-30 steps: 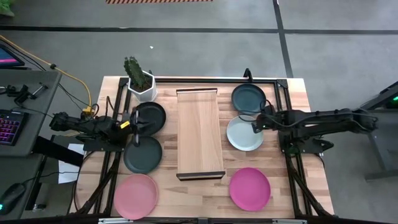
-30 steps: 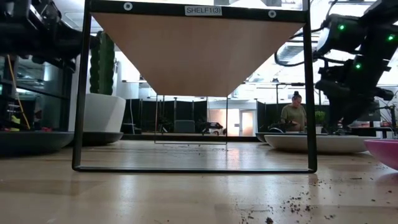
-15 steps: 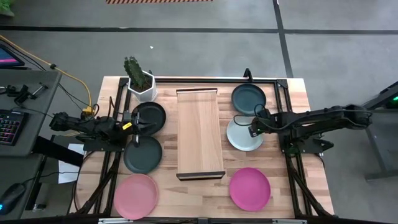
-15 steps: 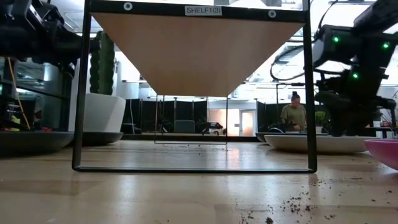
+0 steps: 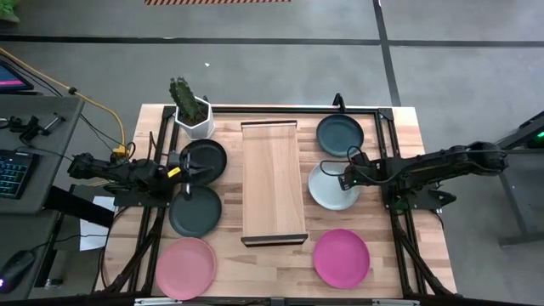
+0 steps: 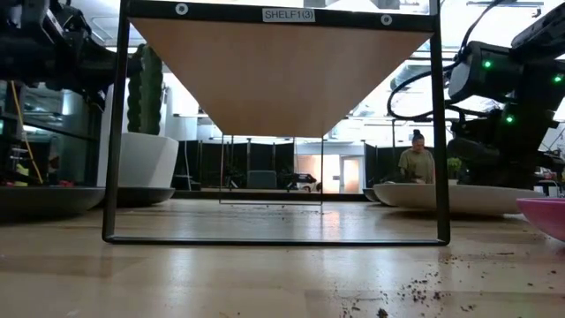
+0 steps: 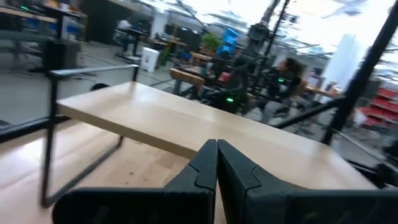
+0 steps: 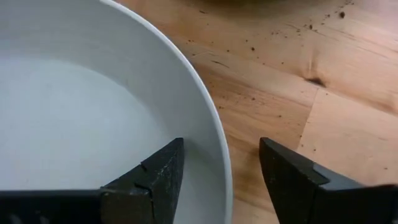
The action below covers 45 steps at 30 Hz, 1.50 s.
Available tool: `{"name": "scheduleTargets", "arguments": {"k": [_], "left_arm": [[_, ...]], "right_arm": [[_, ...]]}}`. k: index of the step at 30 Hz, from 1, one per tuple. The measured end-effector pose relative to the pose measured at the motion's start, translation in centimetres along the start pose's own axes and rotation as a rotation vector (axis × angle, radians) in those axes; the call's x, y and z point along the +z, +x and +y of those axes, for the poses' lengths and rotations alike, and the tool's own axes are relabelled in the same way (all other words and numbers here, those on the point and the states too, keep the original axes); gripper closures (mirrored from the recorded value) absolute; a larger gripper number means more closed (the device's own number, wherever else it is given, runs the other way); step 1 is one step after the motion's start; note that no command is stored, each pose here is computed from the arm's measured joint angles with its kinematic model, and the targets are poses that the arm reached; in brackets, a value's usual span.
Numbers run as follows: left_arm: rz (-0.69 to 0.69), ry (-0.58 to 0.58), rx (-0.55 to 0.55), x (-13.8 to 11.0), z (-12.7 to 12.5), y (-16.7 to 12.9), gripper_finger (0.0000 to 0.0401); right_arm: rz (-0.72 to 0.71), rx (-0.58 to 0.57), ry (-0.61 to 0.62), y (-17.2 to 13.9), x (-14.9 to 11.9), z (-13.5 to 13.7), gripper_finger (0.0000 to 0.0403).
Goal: Place and stack plates onto a shelf
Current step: Put the white plate on the shelf
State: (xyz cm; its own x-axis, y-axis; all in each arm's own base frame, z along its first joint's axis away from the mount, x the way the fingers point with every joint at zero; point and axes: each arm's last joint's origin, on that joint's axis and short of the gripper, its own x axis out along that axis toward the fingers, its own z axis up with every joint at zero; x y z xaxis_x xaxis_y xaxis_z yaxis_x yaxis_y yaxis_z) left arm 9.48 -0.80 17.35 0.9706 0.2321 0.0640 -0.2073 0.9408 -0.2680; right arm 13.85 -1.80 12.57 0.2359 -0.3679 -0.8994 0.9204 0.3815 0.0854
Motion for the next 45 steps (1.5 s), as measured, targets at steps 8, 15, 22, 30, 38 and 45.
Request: {"name": "scheduleTargets", "arguments": {"k": [8,15,22,30,38,45], "left_arm": [[-0.100,0.204,0.101,1.0,0.1,-0.1,0.0401],[-0.181,0.274,0.101,1.9,0.0,-0.2,0.0401],[-0.204,0.288,0.102,2.1,-0.1,-0.2,0.0401],[-0.179,0.303,0.104,1.9,0.0,-0.2,0.0401],[-0.180,0.302,0.104,1.9,0.0,-0.2,0.0401],[-0.180,0.302,0.104,1.9,0.0,-0.2,0.0401]], "right_arm": [[0.004,0.003,-0.038,0.0,0.0,0.0,0.0333],[-0.002,0.020,-0.056,-0.5,0.4,0.5,0.0390],[-0.011,0.017,-0.119,-4.1,2.6,1.7,0.0402],[-0.072,-0.035,-0.202,-12.6,6.2,2.6,0.0403],[-0.261,-0.084,-0.191,-20.8,9.0,1.4,0.0403],[-0.471,0.068,-0.212,-21.9,10.7,3.6,0.0403]]}}
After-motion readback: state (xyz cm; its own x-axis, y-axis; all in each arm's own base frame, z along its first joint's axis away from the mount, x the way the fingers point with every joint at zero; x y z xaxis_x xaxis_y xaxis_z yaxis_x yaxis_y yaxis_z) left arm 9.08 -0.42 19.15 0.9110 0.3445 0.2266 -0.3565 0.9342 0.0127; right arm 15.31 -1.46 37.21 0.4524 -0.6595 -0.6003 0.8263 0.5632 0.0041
